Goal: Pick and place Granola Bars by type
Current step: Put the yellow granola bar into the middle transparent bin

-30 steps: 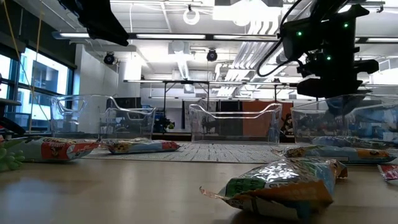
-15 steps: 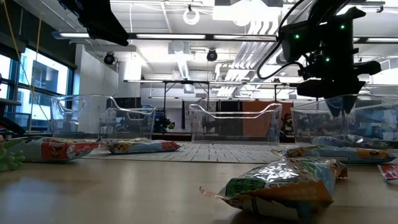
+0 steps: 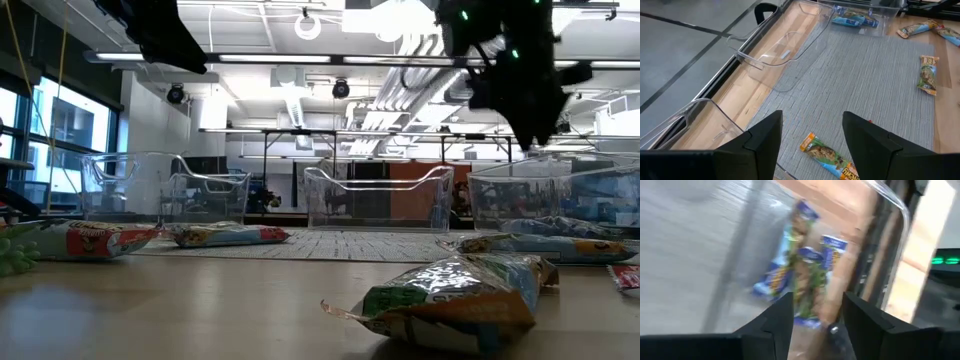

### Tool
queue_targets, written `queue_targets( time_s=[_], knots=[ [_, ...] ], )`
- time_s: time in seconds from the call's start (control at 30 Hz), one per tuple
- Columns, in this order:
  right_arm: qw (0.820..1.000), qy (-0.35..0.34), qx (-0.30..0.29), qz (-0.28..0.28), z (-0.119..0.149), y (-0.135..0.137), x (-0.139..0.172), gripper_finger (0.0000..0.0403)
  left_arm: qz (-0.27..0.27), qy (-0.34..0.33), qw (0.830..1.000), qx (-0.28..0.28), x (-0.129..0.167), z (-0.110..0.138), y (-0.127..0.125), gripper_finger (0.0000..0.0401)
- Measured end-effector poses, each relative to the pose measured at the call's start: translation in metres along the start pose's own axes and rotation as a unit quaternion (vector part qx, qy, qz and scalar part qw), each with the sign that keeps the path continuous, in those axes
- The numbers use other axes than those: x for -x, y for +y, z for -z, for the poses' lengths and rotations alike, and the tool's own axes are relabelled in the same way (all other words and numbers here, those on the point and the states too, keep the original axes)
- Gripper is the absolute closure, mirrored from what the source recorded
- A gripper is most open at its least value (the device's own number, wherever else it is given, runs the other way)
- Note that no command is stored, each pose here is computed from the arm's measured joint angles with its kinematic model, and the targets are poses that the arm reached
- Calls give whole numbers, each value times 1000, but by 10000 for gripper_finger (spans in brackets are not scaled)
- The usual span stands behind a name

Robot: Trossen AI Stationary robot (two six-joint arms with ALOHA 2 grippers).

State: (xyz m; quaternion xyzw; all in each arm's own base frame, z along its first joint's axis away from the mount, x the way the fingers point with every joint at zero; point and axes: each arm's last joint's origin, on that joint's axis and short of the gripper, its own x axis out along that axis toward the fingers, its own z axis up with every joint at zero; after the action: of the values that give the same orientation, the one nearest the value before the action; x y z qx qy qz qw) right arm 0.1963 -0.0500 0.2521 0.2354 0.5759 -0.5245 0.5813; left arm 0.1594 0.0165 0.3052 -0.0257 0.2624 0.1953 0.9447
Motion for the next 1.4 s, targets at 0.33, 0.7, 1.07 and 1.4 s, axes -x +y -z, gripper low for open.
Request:
queue_targets(
  time_s=[0.33,0.7,1.07,1.4],
  knots=[
    [952,-95,157,-246,-18,23,80,253,0,0,1000,0,0,0,0,199],
    [792,-251,399,-388,62,95,78,253,0,0,1000,0,0,0,0,199],
    [768,-310,344,-442,120,113,-7,253,0,0,1000,0,0,0,0,199],
    [755,-298,377,-446,133,107,-35,218,0,0,1000,0,0,0,0,199]
  ],
)
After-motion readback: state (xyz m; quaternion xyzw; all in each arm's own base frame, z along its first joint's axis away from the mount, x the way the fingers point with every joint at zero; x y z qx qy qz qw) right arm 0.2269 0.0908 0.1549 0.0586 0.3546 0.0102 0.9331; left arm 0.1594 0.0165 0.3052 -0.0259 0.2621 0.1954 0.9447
